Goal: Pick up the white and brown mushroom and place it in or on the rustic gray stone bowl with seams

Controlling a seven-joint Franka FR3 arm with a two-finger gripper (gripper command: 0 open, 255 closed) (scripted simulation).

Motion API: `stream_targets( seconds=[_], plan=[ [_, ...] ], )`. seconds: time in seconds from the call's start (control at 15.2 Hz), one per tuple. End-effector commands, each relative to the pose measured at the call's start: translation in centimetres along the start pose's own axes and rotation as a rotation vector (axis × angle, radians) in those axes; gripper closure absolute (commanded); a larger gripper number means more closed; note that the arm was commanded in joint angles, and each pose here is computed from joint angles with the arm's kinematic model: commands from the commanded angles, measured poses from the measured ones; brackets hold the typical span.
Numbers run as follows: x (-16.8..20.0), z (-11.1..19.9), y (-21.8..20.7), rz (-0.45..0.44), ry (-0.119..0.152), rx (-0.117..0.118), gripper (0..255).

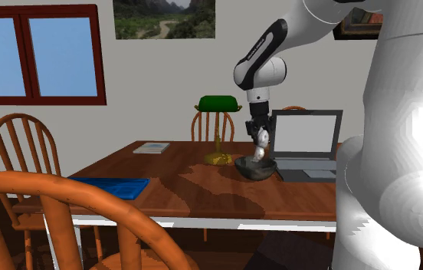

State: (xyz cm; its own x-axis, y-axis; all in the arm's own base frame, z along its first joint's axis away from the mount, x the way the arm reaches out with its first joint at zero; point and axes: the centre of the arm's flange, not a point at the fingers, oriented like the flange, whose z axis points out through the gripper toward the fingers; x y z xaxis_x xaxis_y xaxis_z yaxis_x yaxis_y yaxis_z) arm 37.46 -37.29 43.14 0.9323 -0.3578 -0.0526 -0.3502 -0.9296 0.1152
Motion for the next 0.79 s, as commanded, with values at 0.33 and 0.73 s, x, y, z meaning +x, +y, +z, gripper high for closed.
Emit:
stream_targets(
  seconds=[0.33,0.73],
  plan=[
    [-0.05,0.16,-0.02,0.000,0.000,0.000,255],
    [-0.05,0.16,-0.02,0.000,0.000,0.000,0]
  ],
)
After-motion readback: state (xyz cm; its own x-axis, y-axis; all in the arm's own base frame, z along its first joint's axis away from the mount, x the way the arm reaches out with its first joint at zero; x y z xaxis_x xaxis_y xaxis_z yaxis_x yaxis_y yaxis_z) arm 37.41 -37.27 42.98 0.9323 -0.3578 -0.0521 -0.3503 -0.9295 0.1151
